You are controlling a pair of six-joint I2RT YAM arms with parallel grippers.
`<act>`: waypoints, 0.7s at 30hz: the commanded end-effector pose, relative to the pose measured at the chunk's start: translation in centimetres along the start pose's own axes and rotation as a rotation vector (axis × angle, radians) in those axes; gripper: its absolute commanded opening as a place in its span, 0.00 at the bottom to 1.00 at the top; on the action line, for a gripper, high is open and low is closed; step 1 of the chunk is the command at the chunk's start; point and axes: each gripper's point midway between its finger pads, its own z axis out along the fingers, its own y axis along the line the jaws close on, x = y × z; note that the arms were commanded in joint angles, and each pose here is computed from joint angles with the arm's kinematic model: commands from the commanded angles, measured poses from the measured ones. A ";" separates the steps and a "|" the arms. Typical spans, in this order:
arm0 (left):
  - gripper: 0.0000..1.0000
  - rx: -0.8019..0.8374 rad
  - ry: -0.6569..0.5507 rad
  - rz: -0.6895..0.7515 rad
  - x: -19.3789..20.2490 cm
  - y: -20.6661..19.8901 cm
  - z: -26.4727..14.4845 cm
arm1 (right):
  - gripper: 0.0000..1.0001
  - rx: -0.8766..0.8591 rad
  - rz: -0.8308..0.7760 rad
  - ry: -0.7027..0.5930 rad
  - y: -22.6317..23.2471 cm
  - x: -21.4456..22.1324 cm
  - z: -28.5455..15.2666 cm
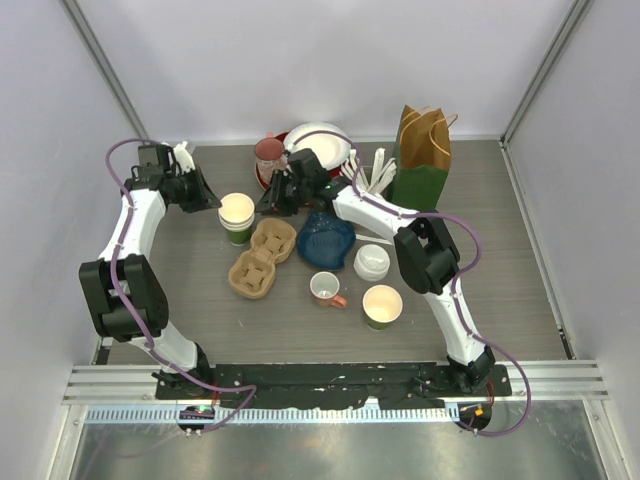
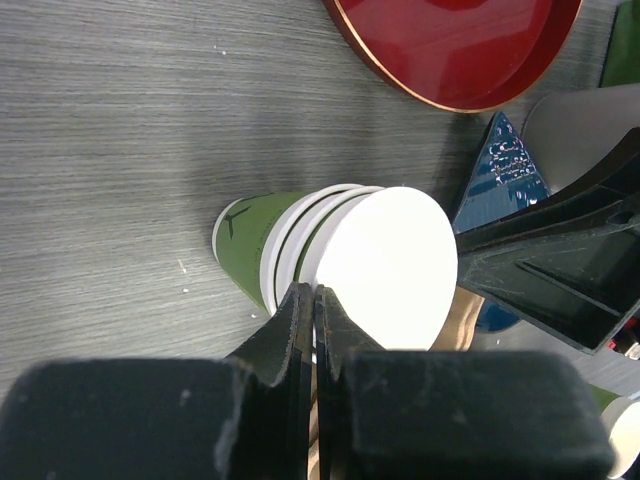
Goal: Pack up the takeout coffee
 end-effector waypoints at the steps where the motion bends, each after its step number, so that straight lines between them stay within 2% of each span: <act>1: 0.03 0.001 -0.012 0.006 -0.3 0.3 0.2 | 0.32 -0.112 -0.028 -0.044 4.7 -1.7 -1.7; 8: 0.03 0.025 0.002 -0.009 0.2 -0.1 0.2 | 0.32 -0.157 -0.013 -0.026 5.2 -1.2 -0.6; 21: 0.03 0.242 -0.004 -0.158 -1.1 -4.6 -0.7 | 0.29 -0.080 0.015 -0.023 2.4 -0.3 0.3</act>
